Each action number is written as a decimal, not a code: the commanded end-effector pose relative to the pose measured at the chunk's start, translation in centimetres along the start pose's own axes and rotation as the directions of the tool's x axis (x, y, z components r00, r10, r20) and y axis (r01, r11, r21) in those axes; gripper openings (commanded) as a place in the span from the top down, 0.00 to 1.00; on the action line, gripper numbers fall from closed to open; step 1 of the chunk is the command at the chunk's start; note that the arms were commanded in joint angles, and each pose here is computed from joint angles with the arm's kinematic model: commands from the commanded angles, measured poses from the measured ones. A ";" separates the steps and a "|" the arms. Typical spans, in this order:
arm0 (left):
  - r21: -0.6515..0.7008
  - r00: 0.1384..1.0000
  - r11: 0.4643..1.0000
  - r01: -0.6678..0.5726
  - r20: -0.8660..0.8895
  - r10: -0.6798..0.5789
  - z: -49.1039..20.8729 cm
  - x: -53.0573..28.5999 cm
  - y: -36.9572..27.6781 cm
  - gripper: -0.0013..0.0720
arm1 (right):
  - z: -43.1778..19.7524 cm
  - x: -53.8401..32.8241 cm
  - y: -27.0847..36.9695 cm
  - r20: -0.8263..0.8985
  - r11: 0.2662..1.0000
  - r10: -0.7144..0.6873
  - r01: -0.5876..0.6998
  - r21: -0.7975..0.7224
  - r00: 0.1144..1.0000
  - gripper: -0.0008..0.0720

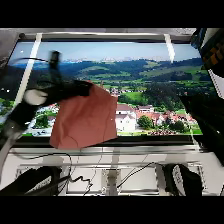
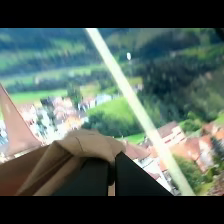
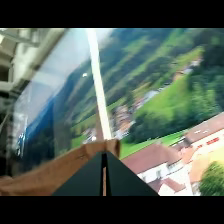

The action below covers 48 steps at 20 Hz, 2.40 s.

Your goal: Fold the clothes and pants, and hang the long-sleeved shirts on hangers.

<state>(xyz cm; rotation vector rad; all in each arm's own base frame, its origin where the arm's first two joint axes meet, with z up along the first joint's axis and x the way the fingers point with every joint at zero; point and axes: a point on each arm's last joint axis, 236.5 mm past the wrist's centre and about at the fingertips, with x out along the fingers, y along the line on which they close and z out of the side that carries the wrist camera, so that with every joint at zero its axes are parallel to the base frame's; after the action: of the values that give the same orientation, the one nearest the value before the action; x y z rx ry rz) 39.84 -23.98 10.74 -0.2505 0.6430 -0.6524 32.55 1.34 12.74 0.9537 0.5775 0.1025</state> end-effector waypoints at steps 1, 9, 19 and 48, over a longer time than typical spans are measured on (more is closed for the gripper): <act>-0.030 0.997 0.999 -0.039 -0.062 0.037 -4.1 6.0 0.8 0.98 | -0.6 4.1 -2.7 -0.034 0.998 -0.055 0.055 0.017 0.998 0.97; -0.104 0.972 0.973 -0.204 0.096 0.214 0.9 3.4 8.8 0.97 | -5.7 6.7 -3.3 -0.211 0.994 -0.097 0.082 -0.076 0.973 0.97; -0.122 0.967 0.959 -0.255 -0.022 0.254 -0.1 -2.8 14.5 0.24 | -12.3 7.2 0.0 -0.380 0.946 -0.056 -0.073 -0.317 0.923 0.97; -0.297 0.706 0.720 -0.627 -0.607 0.364 -20.1 -23.2 25.4 0.18 | -38.5 11.5 -2.2 -0.922 0.990 -0.141 0.036 -0.137 0.360 0.39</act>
<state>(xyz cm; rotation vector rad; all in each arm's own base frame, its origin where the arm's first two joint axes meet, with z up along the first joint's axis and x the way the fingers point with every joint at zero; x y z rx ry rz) 26.05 8.98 -3.67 -0.3896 1.3198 0.0066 22.45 30.32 -10.47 0.6788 1.6713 0.6070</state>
